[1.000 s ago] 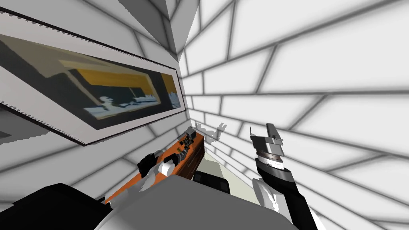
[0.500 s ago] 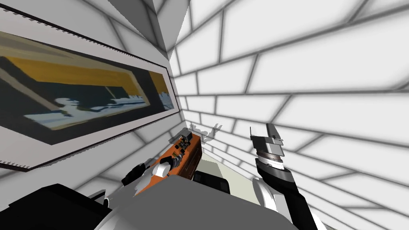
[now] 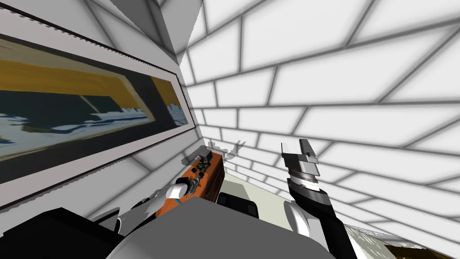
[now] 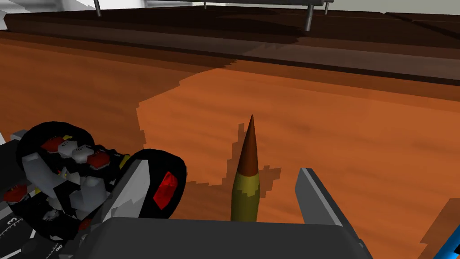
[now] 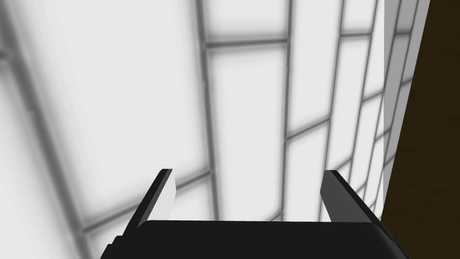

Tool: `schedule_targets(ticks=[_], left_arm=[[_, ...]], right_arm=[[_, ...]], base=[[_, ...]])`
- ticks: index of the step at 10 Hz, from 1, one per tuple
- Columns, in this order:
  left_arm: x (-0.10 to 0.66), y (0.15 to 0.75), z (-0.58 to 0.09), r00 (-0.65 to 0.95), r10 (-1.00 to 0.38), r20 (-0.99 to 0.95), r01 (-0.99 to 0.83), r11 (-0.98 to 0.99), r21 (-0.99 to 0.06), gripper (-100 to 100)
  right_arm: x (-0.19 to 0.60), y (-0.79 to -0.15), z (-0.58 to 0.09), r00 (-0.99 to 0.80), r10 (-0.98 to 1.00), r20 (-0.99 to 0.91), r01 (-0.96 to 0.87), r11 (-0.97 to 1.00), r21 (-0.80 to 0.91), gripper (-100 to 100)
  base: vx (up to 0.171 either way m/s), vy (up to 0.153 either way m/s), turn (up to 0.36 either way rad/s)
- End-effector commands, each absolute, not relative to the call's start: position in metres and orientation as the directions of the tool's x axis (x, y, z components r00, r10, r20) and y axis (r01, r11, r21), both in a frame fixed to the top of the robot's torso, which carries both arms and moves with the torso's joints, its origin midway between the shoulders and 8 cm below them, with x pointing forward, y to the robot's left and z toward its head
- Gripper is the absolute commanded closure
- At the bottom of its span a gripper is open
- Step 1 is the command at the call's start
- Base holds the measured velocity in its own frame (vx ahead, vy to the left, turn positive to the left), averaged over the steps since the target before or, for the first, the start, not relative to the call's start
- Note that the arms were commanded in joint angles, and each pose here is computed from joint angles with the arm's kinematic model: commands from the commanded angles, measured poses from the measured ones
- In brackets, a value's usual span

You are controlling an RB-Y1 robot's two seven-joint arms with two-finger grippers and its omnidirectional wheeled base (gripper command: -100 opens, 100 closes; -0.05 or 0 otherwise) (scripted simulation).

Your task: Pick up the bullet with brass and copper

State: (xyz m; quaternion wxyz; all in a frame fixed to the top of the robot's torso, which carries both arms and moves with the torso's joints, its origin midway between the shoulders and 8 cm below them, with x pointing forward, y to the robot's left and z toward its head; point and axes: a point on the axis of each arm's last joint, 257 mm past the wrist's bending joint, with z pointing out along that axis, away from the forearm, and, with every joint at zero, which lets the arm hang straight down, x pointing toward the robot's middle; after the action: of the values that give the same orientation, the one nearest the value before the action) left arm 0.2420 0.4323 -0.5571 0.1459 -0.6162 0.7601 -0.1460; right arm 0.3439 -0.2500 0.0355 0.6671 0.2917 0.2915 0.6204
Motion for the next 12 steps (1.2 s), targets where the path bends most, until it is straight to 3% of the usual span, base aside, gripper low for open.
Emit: schedule_targets(ticks=[1, 8, 11, 12], left_arm=[[0.233, 0.437, -0.559, -0.186, -0.982, -0.038, -0.908, 0.186, -0.375, -100], [0.168, 0.493, -0.567, -0.036, -0.999, -0.023, -0.983, 0.039, -0.181, -100], [0.156, 0.5, -0.568, -0.011, -1.0, -0.023, -0.988, 0.015, -0.154, -100], [0.155, 0.501, -0.568, -0.007, -1.0, -0.022, -0.989, 0.01, -0.15, 0]], right_arm=[[0.344, -0.25, 0.035, 0.06, 0.998, -0.027, -0.658, 0.06, 0.751, 0], [0.344, -0.25, 0.035, 0.06, 0.998, -0.027, -0.658, 0.06, 0.751, 0], [0.344, -0.25, 0.035, 0.06, 0.998, -0.027, -0.658, 0.06, 0.751, 0], [0.344, -0.25, 0.035, 0.06, 0.998, -0.027, -0.658, 0.06, 0.751, 0]], base=[[0.002, 0.031, -0.105], [0.002, 0.032, -0.19], [0.008, 0.022, -0.115], [0.0, 0.0, 0.0]])
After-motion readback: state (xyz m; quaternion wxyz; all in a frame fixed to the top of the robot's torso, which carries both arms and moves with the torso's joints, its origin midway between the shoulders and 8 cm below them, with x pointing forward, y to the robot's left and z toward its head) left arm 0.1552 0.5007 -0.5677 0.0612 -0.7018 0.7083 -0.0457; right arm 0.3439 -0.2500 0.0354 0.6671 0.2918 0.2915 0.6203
